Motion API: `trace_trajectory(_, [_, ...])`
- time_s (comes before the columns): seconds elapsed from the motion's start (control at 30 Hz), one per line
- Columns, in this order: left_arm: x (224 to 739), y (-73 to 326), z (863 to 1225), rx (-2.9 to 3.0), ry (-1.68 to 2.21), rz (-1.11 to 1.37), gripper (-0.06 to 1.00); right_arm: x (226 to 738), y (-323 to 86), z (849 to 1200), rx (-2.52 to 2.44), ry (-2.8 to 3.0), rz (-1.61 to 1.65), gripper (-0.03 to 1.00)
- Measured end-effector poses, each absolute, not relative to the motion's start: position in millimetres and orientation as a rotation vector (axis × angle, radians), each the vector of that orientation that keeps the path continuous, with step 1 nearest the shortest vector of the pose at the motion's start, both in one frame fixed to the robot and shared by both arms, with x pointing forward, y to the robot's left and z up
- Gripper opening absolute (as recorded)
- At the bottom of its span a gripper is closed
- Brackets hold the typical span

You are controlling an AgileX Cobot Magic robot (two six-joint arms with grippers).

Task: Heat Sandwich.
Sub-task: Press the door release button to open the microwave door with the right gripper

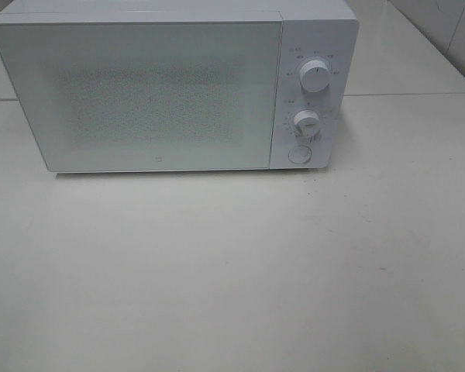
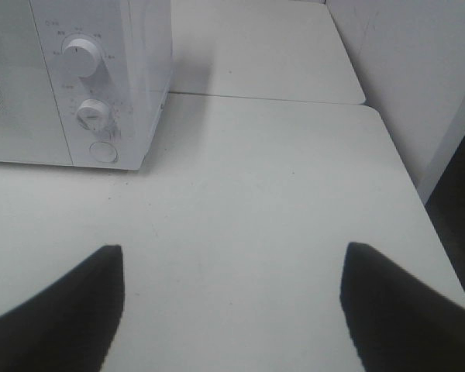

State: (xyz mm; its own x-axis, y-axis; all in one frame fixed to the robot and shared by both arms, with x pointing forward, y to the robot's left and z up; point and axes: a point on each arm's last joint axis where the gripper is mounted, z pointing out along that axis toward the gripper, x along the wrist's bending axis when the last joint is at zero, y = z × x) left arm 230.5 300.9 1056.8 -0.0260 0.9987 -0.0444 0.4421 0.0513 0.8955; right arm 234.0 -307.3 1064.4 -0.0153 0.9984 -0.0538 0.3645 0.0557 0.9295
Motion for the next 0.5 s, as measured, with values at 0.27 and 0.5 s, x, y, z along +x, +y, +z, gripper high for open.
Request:
trace_trajectory(0.27, [230.5,300.9,1056.8,1.491,1.573,0.93,0.97,232.5,-307.8,1050.8,1.545,1.556,0.899,0.75])
trace_trajectory(0.5, [230.5,300.9,1056.8,1.492,1.572,0.931,0.97,232.3,-307.9,1049.0,1.556,1.566,0.888,0.75])
